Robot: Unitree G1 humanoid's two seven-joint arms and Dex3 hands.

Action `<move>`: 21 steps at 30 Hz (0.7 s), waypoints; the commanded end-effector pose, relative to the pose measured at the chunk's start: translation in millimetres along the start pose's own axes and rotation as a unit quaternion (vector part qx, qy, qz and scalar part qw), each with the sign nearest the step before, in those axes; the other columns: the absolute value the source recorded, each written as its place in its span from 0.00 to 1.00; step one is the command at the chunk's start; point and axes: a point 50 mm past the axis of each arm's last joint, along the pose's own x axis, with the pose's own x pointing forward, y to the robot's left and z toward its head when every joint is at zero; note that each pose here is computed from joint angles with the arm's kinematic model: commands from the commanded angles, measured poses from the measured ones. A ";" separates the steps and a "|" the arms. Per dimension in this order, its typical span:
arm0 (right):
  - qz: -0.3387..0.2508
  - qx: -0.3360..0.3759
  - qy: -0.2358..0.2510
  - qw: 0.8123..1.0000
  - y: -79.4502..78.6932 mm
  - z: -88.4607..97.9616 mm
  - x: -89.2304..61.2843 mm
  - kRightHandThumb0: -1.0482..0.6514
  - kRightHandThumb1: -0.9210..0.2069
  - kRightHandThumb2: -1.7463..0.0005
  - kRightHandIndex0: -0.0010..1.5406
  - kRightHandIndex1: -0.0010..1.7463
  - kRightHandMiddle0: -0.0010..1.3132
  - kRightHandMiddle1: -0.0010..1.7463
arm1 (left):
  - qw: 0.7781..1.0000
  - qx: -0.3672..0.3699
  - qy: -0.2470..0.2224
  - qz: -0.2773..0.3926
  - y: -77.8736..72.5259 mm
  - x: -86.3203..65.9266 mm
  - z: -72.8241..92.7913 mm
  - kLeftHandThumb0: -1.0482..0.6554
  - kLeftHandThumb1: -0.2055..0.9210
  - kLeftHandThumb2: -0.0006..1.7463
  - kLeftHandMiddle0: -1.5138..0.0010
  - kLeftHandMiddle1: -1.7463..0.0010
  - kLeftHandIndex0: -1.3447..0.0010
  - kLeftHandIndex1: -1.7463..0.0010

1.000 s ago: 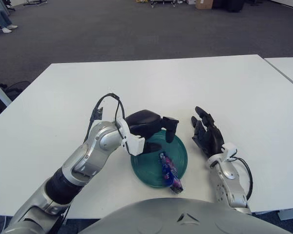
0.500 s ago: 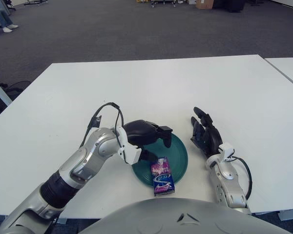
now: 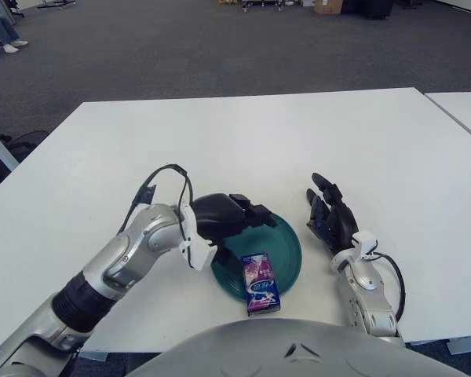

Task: Put the gum into the plate.

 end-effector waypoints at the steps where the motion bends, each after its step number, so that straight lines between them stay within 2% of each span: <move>1: -0.011 -0.002 0.054 0.999 -0.4 -16.0 -7.0 0.21 0.00 0.42 0.11 0.00 0.00 0.24 | 0.999 -0.008 0.041 0.035 3.1 -9.7 -7.2 0.00 1.00 0.22 0.96 0.99 1.00 0.92; 8: -0.011 0.001 0.058 0.998 1.4 -14.3 -7.4 0.20 0.00 0.44 0.11 0.00 0.00 0.25 | 0.978 -0.079 0.132 0.144 -0.4 -40.1 -20.4 0.00 1.00 0.32 1.00 1.00 0.99 0.95; 10: -0.010 0.005 0.057 0.998 1.9 -13.7 -7.8 0.19 0.00 0.45 0.11 0.00 0.00 0.25 | 0.961 -0.123 0.150 0.196 3.3 -50.8 -20.9 0.00 1.00 0.34 0.99 1.00 0.97 0.95; 12: -0.009 0.009 0.057 0.998 2.4 -13.2 -8.1 0.18 0.00 0.46 0.11 0.00 0.00 0.24 | 0.925 -0.196 0.173 0.275 4.9 -64.7 -21.6 0.00 1.00 0.34 0.98 0.99 0.96 0.94; 14: -0.009 0.010 0.057 0.998 2.7 -13.0 -8.2 0.17 0.00 0.47 0.10 0.00 0.00 0.24 | 0.893 -0.250 0.184 0.326 -3.1 -65.7 -28.5 0.00 1.00 0.35 0.96 0.99 0.96 0.91; 16: -0.008 0.011 0.059 0.998 3.0 -13.1 -8.4 0.17 0.00 0.48 0.11 0.00 0.00 0.24 | 0.851 -0.303 0.181 0.389 -14.9 -61.9 -38.2 0.00 1.00 0.36 0.95 0.99 0.98 0.85; 18: -0.009 0.010 0.063 0.998 3.4 -13.7 -8.4 0.16 0.00 0.49 0.11 0.00 0.00 0.24 | 0.788 -0.376 0.158 0.461 -21.9 -61.5 -38.6 0.00 1.00 0.38 0.94 0.99 0.99 0.83; 21: -0.010 0.010 0.066 0.998 3.7 -14.0 -8.3 0.15 0.00 0.49 0.11 0.00 0.00 0.24 | 0.726 -0.444 0.137 0.507 -30.0 -60.4 -36.9 0.00 1.00 0.41 0.94 1.00 1.00 0.81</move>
